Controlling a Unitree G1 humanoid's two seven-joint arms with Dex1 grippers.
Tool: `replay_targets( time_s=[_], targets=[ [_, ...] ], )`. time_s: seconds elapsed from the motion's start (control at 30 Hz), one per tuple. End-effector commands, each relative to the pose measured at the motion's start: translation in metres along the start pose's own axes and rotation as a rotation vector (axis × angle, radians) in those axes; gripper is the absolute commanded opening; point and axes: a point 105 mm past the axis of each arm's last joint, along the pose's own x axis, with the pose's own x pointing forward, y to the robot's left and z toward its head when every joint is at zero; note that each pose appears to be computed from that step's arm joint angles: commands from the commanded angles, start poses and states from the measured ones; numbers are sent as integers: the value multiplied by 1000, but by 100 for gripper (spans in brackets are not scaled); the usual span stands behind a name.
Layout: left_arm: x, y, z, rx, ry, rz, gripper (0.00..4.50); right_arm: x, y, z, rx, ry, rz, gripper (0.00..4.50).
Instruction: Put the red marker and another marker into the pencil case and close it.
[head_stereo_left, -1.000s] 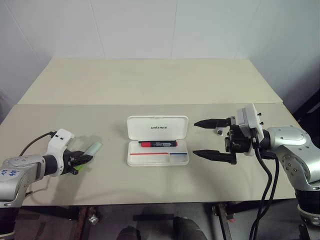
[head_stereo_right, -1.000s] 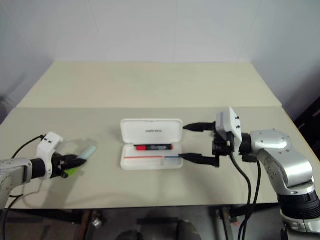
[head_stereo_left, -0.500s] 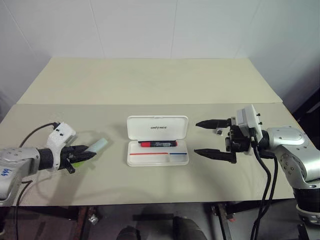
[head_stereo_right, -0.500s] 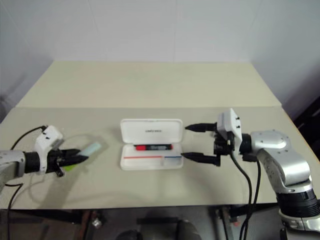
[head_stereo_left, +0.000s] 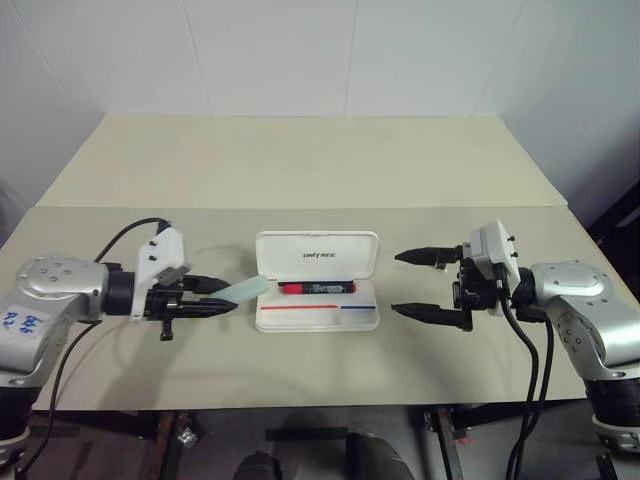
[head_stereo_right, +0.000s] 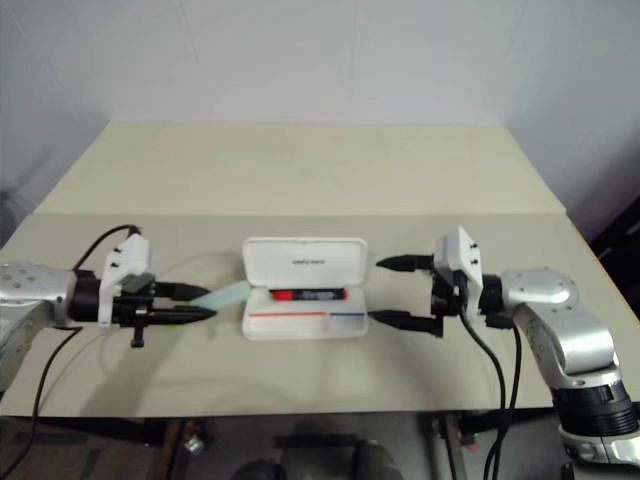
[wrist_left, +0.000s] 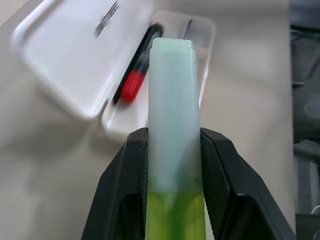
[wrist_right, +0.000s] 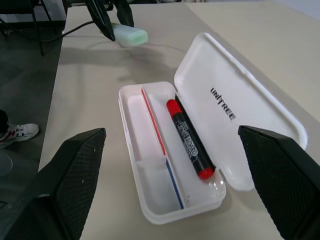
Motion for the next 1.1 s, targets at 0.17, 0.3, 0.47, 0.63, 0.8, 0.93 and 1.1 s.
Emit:
replay_targets(
  time_s=[0.17,0.3,0.47,0.63,0.8,0.93,1.1],
  targets=[
    [31,9,13,66,7,-65,107,-6,1,14,-64,-21,-42,450],
    [45,10,11,75,27,-108,107,-6,4,14,-66,-24,-57,450],
    [62,13,8,84,49,-131,107,-6,6,14,-65,-31,-78,450],
    [77,16,12,88,59,-158,107,-5,9,13,-61,-39,-98,450],
    [88,12,15,91,65,-201,107,-4,10,13,-59,-46,-115,450],
    [93,5,15,93,83,-241,107,-4,10,13,-57,-51,-126,450],
    [96,0,10,97,121,-265,107,-3,10,14,-58,-62,-139,450]
  ],
)
